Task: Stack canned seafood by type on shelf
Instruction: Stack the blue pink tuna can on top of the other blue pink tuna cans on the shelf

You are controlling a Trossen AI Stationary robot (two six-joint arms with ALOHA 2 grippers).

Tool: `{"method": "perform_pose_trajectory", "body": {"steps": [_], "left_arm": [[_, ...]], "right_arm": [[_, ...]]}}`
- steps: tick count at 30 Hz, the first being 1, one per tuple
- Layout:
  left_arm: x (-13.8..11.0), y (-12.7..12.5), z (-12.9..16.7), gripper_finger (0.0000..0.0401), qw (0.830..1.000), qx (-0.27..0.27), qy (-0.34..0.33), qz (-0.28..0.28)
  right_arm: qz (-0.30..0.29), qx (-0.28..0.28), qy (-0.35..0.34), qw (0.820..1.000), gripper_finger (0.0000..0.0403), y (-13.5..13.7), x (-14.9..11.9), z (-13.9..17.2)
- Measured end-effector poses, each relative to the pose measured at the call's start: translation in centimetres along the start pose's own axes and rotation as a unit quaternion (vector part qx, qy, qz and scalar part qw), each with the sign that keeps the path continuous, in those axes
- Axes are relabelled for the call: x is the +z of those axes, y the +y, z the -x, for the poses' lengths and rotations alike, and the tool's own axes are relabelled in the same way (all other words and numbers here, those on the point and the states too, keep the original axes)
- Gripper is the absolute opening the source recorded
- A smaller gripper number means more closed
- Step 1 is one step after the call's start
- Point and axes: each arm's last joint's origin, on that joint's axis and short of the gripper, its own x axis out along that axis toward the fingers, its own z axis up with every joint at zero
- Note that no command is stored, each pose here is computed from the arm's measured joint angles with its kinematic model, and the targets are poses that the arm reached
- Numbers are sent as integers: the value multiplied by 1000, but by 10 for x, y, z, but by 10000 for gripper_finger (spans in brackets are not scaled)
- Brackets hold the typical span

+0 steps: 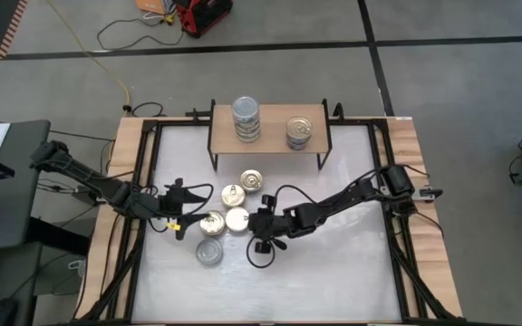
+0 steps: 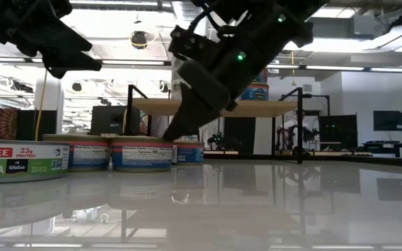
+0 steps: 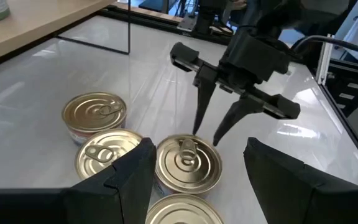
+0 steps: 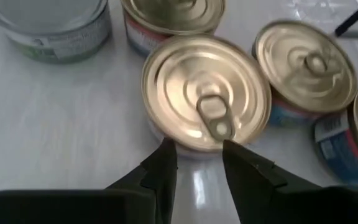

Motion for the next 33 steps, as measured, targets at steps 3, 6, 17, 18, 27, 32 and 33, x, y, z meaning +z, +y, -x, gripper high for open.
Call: {"method": "perform_pose_trajectory", "body": {"steps": [3,6,17,18,27,32,33], "left_arm": [[0,0,0,233,1000,-1,0,-3],[0,0,0,233,1000,-1,0,-3],[0,0,0,233,1000,-3,1,-3],[0,0,0,233,1000,-4,2,-3],[0,0,0,233,1000,-4,2,-13],[0,0,0,233,1000,-8,4,-21],[0,0,0,233,1000,-9,4,-21]], "right_arm": [[-12,-1,5,1000,153,0,-7,-2],[-11,-2,16,1000,148,0,-14,-2],[-153,-6,-20,988,137,-9,8,2],[-187,-8,-14,982,137,-11,9,2],[-378,24,63,923,137,-31,10,-3],[-382,22,66,921,137,-35,11,-4],[-381,19,69,922,137,-35,12,-3]]}}
